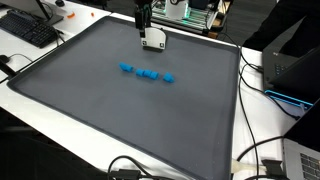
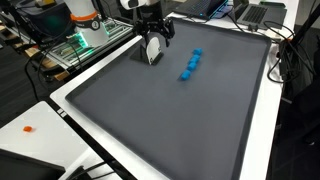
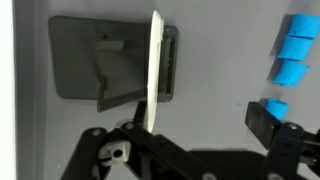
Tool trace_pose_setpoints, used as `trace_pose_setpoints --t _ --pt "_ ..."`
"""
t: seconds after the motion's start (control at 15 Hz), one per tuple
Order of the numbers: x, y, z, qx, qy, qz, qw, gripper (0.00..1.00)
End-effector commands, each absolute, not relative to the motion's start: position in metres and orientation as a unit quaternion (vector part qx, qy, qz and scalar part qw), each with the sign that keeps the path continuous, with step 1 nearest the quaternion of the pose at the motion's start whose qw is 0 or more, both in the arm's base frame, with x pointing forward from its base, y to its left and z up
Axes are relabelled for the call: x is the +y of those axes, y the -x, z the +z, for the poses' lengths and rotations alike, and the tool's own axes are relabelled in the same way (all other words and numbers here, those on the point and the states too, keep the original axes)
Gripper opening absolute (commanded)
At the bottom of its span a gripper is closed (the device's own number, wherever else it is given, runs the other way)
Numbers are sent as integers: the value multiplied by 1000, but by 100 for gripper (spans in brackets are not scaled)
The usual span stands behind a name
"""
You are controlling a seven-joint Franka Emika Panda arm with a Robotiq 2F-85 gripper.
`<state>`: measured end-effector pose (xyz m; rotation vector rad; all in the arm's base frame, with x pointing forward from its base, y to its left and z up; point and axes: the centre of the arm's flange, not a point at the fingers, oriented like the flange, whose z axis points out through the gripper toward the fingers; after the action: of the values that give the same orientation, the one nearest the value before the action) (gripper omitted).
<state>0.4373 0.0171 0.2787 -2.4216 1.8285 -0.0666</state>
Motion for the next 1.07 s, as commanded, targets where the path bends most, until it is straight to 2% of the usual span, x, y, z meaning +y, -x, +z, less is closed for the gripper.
trace_pose_setpoints --t 0.0,0.4,0.73,1.0 --pt "10 -432 303 602 796 -26 44 100" --pt "7 -436 341 581 812 -28 49 100" --pt "17 -451 378 501 864 -32 44 100" --pt "27 -469 399 413 910 -31 3 100"
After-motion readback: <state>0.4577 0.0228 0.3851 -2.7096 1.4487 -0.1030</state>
